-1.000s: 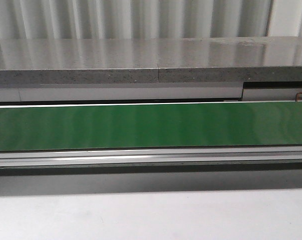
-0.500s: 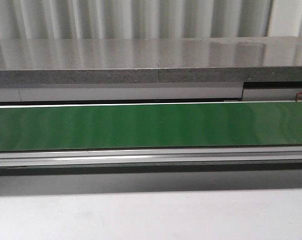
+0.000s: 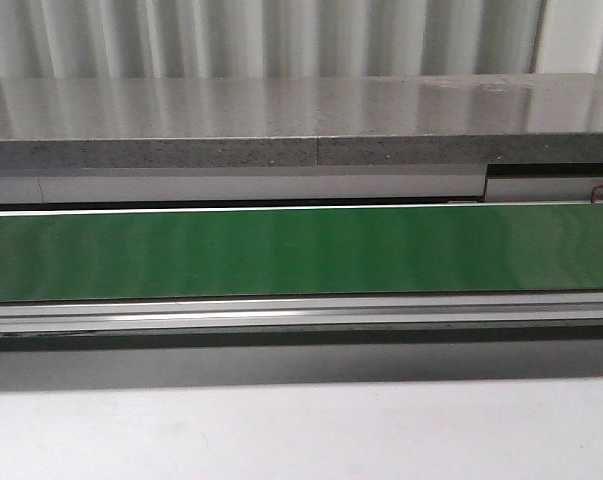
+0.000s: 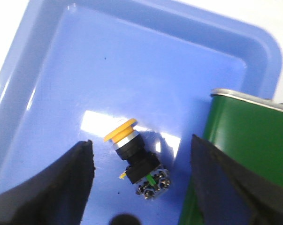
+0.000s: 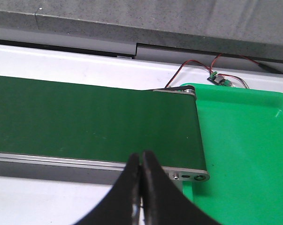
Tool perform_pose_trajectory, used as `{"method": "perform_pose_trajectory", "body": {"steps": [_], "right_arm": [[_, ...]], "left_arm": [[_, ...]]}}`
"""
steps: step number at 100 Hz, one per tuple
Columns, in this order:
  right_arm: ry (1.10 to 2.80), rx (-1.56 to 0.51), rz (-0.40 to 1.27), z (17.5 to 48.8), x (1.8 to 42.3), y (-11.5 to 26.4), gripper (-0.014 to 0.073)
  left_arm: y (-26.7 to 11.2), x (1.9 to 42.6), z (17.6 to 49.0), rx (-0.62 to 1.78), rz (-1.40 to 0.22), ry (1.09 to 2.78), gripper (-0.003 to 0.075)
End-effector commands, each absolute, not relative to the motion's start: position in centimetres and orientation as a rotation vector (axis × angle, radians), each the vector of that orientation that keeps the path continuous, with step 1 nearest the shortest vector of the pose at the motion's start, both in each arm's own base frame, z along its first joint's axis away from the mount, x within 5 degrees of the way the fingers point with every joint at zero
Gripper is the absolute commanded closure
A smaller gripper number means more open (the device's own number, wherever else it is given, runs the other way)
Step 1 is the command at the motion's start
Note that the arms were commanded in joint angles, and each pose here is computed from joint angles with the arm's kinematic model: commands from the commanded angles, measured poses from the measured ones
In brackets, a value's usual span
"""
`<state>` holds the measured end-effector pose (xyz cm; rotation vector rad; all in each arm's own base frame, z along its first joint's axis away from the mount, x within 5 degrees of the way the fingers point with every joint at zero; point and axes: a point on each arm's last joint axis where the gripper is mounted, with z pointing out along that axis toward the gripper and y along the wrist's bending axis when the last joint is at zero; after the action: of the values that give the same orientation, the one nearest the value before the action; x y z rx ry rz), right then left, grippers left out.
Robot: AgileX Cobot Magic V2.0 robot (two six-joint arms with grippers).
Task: Move button from right to left
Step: 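Lower the button into the blue tray and open the left gripper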
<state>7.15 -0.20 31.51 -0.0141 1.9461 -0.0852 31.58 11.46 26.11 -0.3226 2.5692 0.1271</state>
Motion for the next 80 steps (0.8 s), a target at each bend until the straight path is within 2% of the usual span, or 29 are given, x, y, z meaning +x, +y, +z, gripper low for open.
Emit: {"method": "perform_pose_trajectory", "body": {"steps": [1,20,34,57,69,80], "right_arm": [[1.858,-0.009,-0.102,32.9,7.3,-0.3,0.0662],[1.858,-0.009,-0.102,32.9,7.3,-0.3,0.0662],[1.858,-0.009,-0.102,32.9,7.3,-0.3,0.0662],[1.858,-0.009,-0.102,32.9,7.3,-0.3,0.0662],[1.858,-0.009,-0.102,32.9,7.3,-0.3,0.0662],[1.858,-0.009,-0.102,32.9,7.3,-0.3,0.0662]], "left_arm": [[9.8,30.5,30.5,-0.279,0.129,2.413,0.028],[5.9,26.5,35.7,-0.162,0.112,2.235,0.028],[3.1,22.6,38.3,-0.065,0.082,2.11,0.028],[-0.2,16.1,38.9,0.066,-0.01,1.979,0.029],[-0.6,12.5,38.4,0.087,-0.026,1.915,0.039],[-0.6,10.0,37.4,0.087,-0.025,1.875,0.0552]]}}
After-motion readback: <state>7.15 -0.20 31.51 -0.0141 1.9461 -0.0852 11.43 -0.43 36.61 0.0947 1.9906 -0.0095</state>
